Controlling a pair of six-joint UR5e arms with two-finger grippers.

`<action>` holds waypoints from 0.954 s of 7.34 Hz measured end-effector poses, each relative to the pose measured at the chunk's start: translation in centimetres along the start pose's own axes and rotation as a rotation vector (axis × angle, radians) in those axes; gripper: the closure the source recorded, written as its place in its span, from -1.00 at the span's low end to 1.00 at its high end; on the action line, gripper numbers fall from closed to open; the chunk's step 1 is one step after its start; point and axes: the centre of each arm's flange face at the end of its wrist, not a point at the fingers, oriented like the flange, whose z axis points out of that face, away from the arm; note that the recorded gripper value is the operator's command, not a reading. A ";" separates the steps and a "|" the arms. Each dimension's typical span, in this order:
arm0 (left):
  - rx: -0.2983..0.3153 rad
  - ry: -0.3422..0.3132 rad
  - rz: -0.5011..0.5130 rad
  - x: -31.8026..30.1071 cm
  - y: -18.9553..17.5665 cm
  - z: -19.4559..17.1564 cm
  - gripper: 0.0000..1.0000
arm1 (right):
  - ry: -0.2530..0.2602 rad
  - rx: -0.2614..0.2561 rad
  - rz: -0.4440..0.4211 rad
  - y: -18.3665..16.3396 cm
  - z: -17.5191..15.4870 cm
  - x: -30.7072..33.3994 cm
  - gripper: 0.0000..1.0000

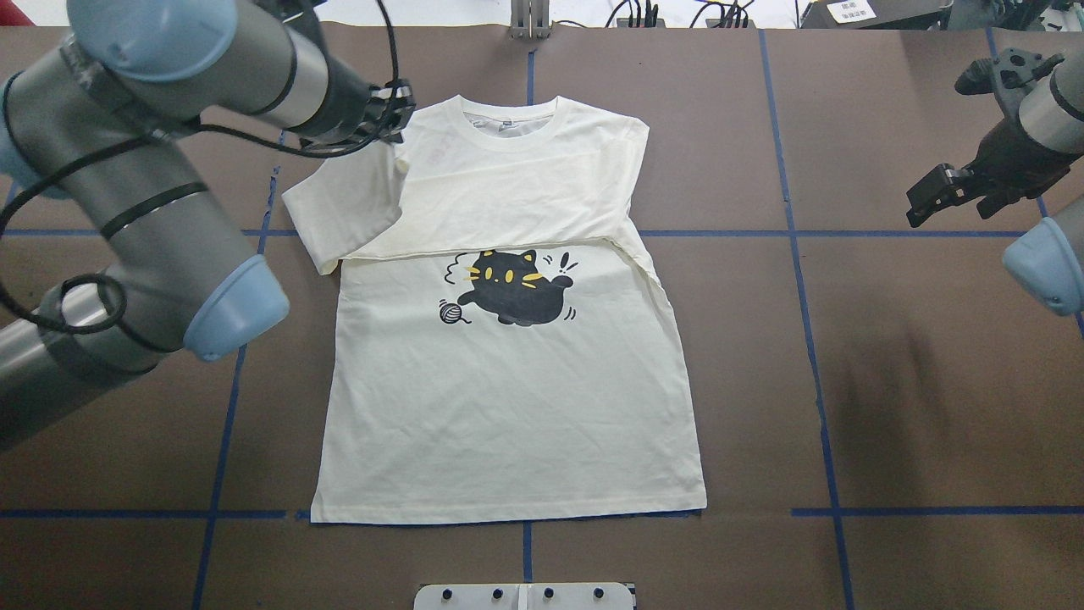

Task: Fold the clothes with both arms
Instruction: 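Grasp the other cuff with the left gripper and fold it across the body, then release and withdraw the left gripper while the right lowers toward the shirt side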

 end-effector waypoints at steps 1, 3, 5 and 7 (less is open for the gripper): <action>-0.014 0.059 -0.057 4.8 -0.5 1.9 1.00 | 0.000 -0.002 0.003 0.0 0.1 0.1 -1.00; -0.066 0.079 -0.104 8.8 1.5 9.8 1.00 | 0.000 -0.003 0.004 -0.2 0.3 0.1 -1.00; -0.034 0.062 -0.123 13.1 5.9 16.7 0.69 | -0.002 -0.007 0.010 -0.5 0.6 -0.3 -1.00; 0.003 0.094 -0.143 17.1 9.9 21.1 -0.99 | -0.003 -0.010 0.012 -0.9 0.8 -0.6 -1.00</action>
